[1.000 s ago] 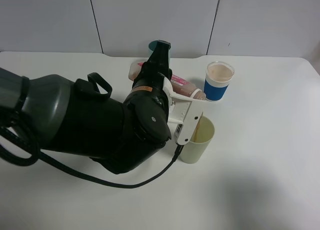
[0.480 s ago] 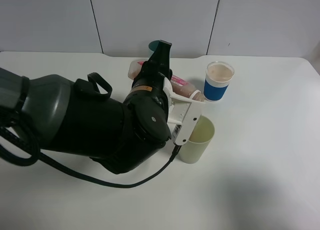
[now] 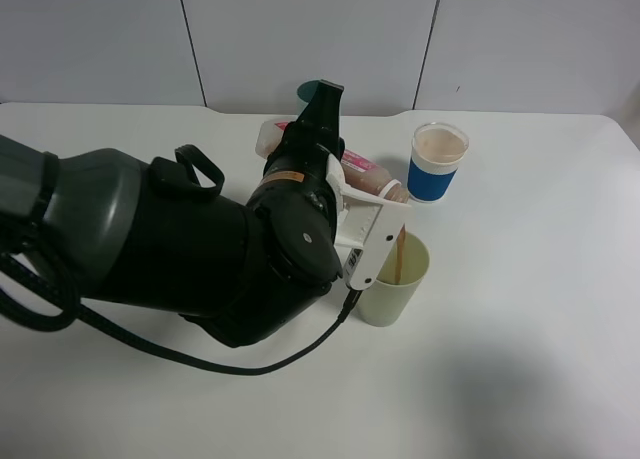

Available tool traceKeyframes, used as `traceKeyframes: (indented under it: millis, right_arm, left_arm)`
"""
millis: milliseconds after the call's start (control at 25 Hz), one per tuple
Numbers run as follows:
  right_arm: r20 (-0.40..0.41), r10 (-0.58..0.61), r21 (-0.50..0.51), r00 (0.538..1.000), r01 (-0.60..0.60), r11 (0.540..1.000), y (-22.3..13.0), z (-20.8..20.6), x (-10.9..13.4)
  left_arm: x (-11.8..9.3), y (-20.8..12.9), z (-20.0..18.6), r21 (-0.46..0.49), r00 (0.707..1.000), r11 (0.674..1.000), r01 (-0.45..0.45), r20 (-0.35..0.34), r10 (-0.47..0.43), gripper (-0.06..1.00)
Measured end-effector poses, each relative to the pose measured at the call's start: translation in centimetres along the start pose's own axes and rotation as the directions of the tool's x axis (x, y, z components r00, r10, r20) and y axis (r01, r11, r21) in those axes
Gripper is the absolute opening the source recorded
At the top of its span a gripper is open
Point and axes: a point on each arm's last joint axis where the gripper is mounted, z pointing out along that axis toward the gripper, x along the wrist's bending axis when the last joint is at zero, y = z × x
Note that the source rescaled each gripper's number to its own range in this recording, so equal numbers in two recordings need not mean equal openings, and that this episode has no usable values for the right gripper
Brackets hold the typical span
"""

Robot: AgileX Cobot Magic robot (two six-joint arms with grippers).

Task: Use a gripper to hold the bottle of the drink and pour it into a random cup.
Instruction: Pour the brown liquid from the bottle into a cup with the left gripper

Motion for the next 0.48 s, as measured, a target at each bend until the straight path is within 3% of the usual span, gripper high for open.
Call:
traceKeyframes:
  millis: [480]
  right_arm:
    - [0.0,0.0,0.0,1.0,0.0,1.0,0.0,0.0,0.0]
  left_arm:
    - [0.04,-0.06,0.0,0.007,0.999,0.999,-0.042,-0.004,0.042,0.04]
